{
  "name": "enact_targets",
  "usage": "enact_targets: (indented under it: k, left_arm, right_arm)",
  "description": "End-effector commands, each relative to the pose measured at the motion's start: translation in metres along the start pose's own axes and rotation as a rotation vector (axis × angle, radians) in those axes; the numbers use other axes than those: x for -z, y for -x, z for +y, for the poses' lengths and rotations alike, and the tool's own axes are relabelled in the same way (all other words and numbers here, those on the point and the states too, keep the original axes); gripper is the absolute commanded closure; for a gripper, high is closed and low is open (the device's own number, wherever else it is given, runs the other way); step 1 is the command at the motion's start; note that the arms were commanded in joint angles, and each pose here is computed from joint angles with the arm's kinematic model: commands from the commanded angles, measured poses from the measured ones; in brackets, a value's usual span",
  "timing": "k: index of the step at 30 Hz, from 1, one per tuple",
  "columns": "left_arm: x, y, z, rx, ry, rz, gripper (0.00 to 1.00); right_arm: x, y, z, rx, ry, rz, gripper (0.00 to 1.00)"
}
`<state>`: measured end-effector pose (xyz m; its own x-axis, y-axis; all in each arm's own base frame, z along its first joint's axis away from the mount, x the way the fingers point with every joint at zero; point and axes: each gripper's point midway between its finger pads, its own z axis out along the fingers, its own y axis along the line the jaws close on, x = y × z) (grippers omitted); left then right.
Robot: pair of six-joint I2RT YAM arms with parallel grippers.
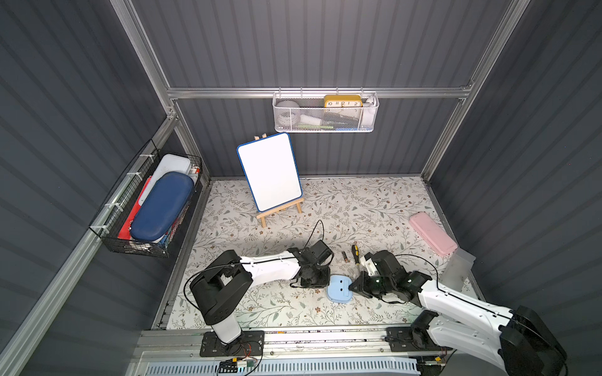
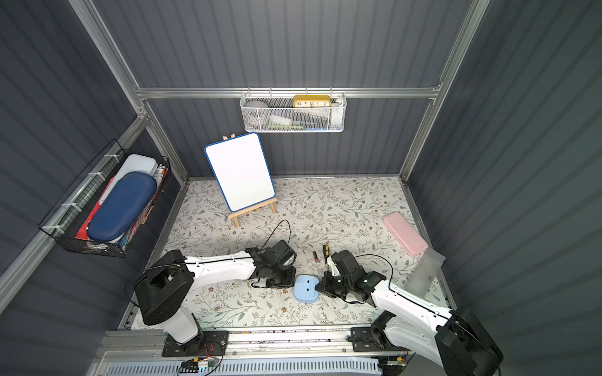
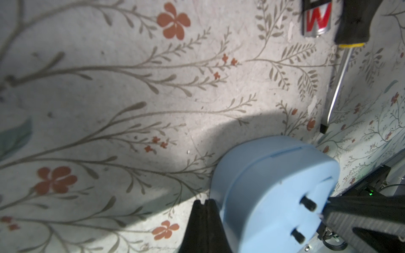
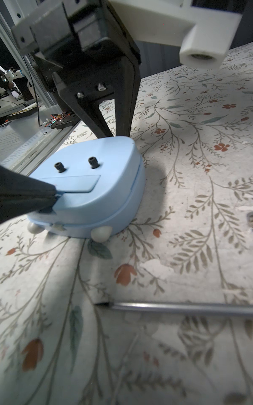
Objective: Remove the battery from the alarm
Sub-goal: Install the cover on the alarm.
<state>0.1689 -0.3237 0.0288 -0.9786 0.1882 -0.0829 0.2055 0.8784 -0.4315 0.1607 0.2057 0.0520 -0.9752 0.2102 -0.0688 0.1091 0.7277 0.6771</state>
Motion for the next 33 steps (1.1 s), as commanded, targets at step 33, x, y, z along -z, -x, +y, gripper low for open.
enact_targets:
  k: [33]
  left_arm:
    - [0.0, 0.003, -0.008, -0.033, -0.019, 0.0, 1.0]
  right_arm:
    - [0.016, 0.006, 0.001, -0.003, -0.001, -0.086, 1.0]
